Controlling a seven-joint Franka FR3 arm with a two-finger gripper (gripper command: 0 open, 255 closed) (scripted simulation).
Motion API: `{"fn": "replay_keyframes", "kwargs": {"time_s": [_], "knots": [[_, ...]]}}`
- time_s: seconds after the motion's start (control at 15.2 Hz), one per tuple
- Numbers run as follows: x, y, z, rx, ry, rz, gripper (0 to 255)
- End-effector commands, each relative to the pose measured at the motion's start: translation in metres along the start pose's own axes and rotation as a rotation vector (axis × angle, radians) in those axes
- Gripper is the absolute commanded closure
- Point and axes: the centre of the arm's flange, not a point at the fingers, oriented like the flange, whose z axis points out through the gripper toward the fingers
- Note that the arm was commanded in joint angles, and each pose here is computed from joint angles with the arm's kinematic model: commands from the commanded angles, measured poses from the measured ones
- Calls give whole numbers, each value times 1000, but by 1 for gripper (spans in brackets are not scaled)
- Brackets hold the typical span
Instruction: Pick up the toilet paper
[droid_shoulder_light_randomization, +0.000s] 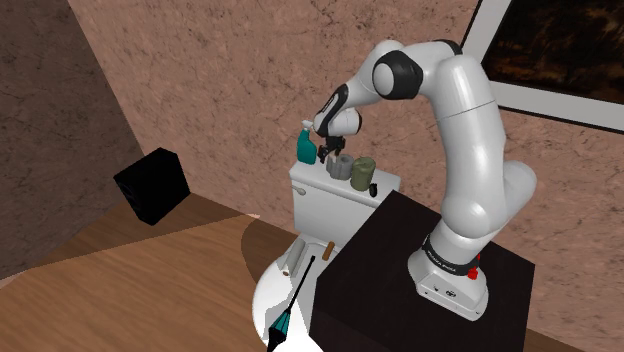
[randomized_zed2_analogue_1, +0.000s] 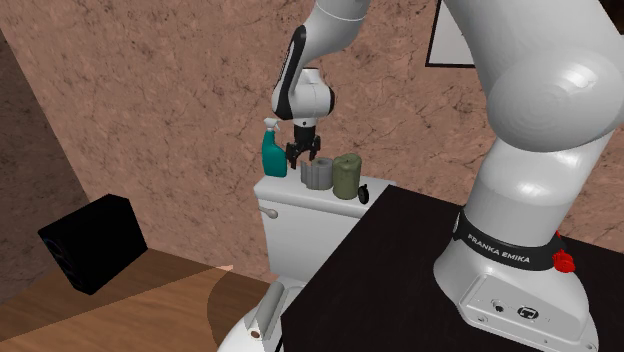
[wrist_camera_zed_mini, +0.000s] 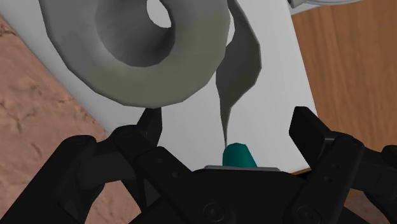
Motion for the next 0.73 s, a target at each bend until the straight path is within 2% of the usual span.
{"fn": "replay_keyframes", "kwargs": {"time_s": [0.0,0.13,0.2,0.66], "knots": [[-1,1,14,0,0,0,0],[-1,1,14,0,0,0,0],[-1,1,13,0,0,0,255],[-1,1,14,0,0,0,255]]}}
